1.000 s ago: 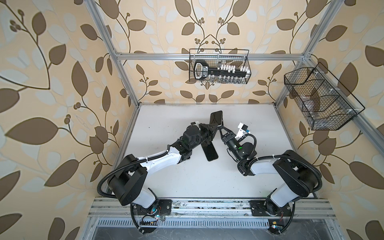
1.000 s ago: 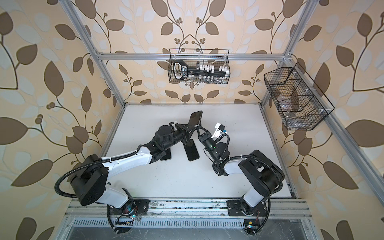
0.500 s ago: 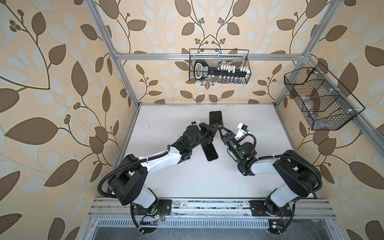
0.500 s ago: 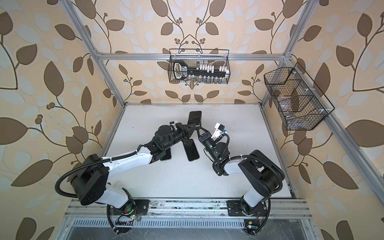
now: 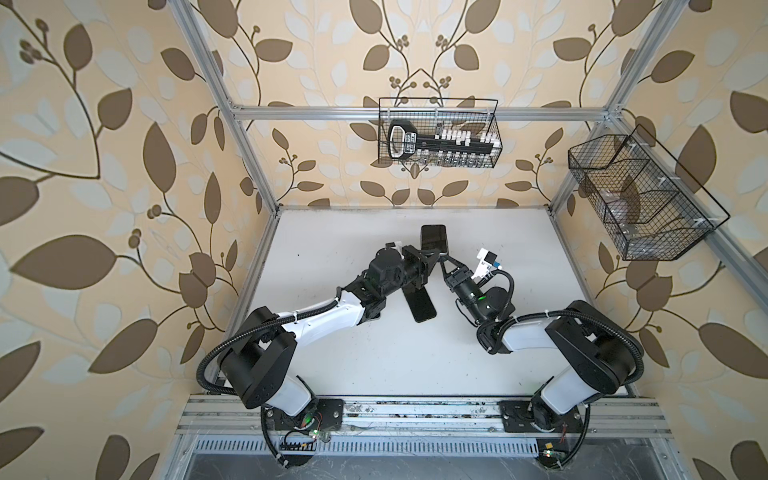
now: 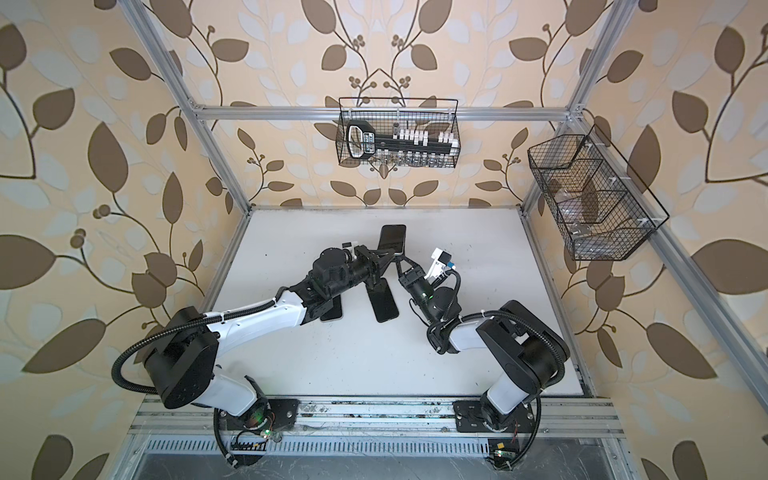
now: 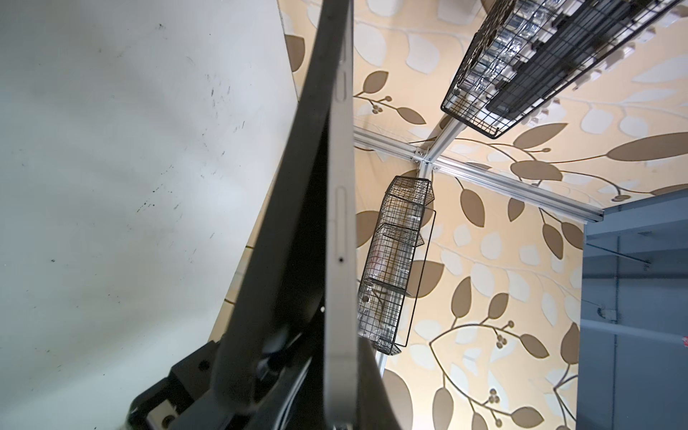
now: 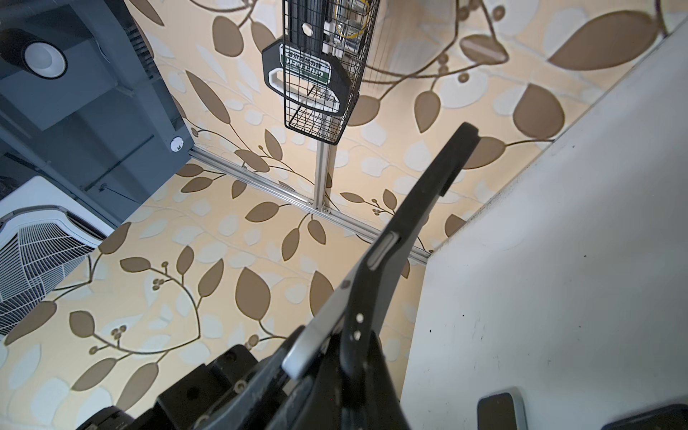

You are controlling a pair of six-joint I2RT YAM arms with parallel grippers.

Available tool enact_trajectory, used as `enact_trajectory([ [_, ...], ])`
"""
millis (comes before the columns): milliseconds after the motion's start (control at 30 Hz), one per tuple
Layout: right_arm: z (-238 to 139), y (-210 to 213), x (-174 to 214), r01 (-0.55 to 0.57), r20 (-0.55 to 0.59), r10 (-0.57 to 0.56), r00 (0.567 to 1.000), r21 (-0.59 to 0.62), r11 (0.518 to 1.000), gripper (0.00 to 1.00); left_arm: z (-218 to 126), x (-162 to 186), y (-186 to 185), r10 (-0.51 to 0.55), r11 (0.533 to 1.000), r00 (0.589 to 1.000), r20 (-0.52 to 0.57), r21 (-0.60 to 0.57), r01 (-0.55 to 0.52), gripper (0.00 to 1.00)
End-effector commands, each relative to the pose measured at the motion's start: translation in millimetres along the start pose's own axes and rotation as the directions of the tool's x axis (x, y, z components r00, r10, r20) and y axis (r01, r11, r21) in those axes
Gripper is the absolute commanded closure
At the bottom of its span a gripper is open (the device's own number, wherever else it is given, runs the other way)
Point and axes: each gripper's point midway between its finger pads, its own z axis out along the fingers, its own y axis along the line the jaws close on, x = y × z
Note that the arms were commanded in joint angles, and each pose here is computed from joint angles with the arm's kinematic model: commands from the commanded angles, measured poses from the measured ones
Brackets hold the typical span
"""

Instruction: Take the phone out of the phone case

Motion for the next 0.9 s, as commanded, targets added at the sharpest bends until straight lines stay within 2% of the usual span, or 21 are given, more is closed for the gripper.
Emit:
enact_trajectory([
  [0,-5.0,29.5,-8.0,0.009,0.032,-0.005,0.999,-0.118,0.993,1.0,-5.3,12.6,-25.6,0.064,0.997,0.998,-0.024,0.04,-0.063,1.0],
  [233,-4.7,22.4,-5.9,0.02,0.032,-0.017,0.999,-0.095,0.995,1.0,-5.1,15.7,-28.9,0.076,0.996,0.997,-0.033,0.051,-0.074,1.0],
  [600,-6.6,34.0,-9.0,0.01,0.041,-0.005,0.999,-0.124,0.992,1.0,4.9,9.0,-4.9,0.052,0.999,0.998,-0.029,0.0,-0.052,1.0],
  [867,-8.0,38.9,-9.8,0.012,0.042,-0.007,0.999,-0.136,0.991,1.0,4.7,6.3,0.6,0.053,0.998,0.998,-0.018,-0.017,-0.053,0.84],
])
